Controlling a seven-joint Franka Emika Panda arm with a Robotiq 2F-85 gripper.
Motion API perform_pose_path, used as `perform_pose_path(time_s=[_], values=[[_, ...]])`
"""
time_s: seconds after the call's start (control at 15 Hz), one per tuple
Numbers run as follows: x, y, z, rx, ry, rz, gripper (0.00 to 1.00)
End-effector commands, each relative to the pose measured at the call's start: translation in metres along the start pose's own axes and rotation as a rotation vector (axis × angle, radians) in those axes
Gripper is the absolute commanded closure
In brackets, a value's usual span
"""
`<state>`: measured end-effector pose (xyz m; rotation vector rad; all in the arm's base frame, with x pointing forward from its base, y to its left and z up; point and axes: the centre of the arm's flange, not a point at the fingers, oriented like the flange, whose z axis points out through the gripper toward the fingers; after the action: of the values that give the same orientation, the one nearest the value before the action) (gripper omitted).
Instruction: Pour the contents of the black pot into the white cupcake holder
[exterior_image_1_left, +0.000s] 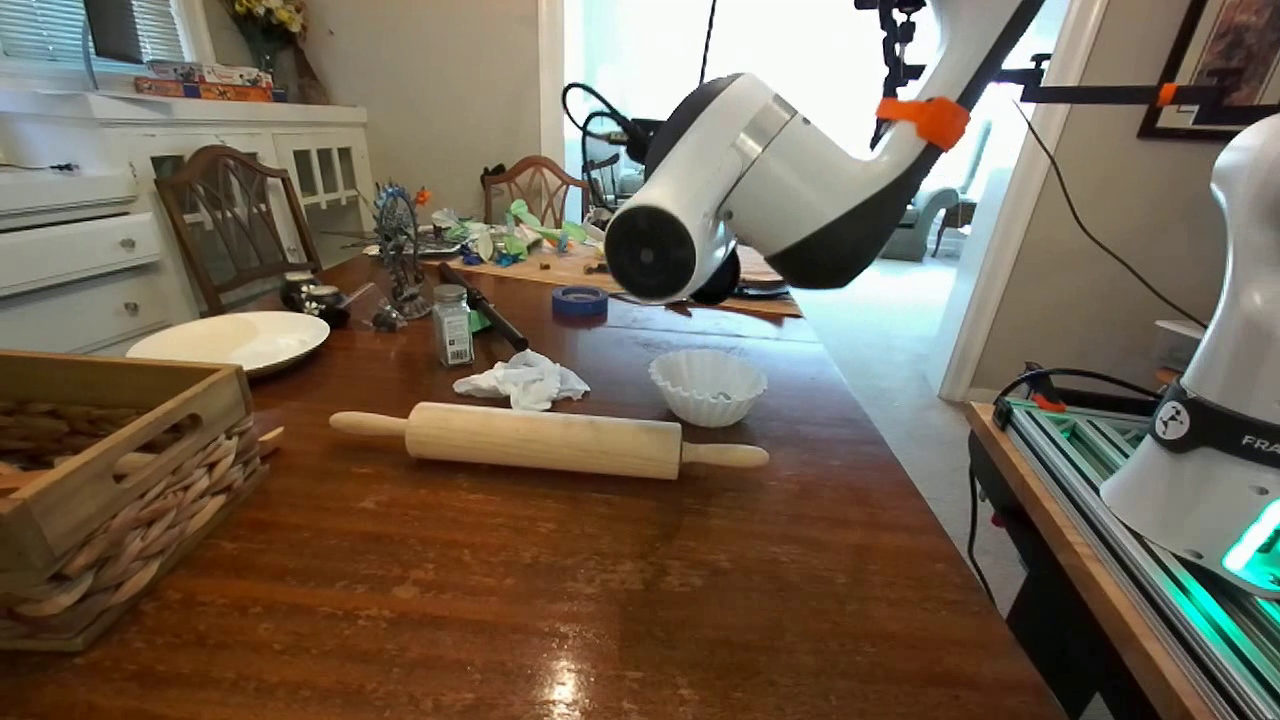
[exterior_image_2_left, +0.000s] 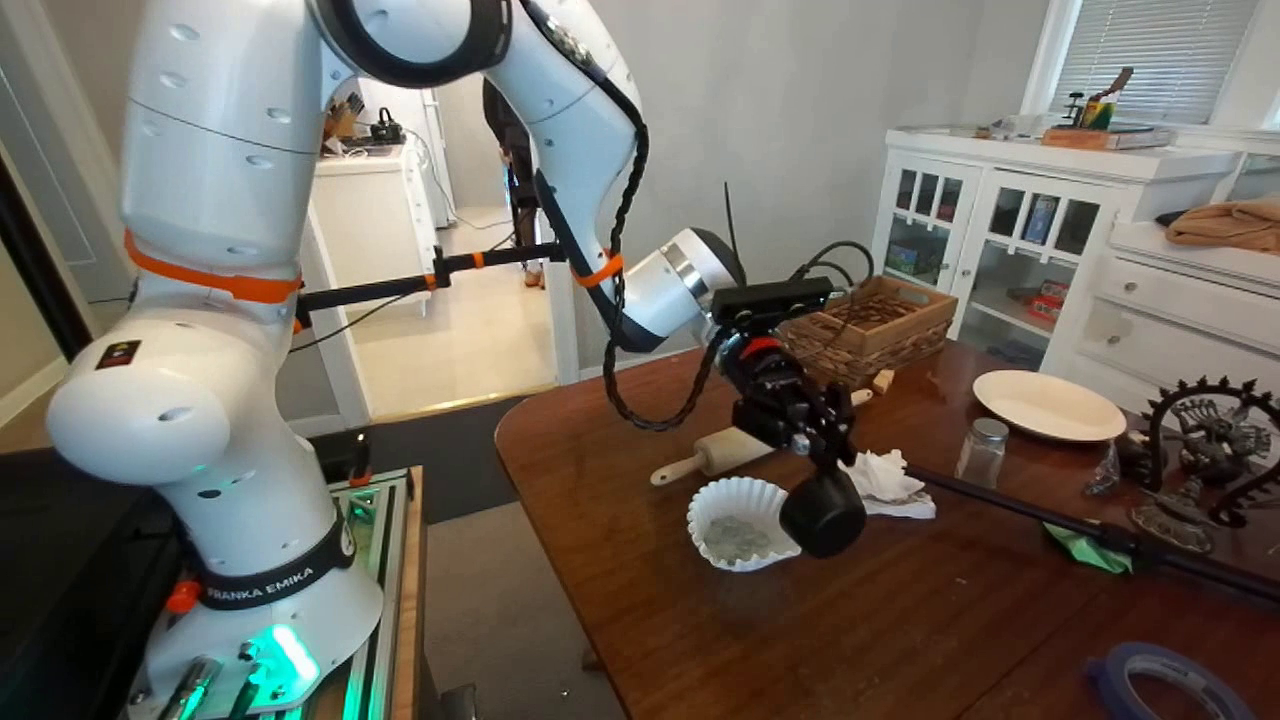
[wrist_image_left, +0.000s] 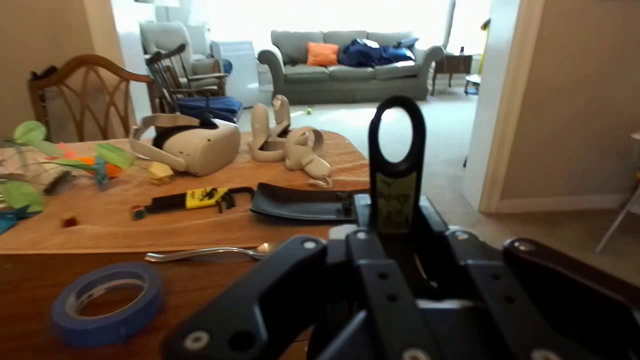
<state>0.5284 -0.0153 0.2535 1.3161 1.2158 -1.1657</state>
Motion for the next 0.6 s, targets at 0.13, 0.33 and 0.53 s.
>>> perform_pose_path(time_s=[0.13,0.33,0.53], values=[[-0.048,-0.052,0.093,0.191,0.245,0.090,0.94],[-0.068,-0.060,0.112,0.293,0.358,0.173,0.94],[-0.089,-0.064,0.120,0.385,0.463,0.268,0.94]])
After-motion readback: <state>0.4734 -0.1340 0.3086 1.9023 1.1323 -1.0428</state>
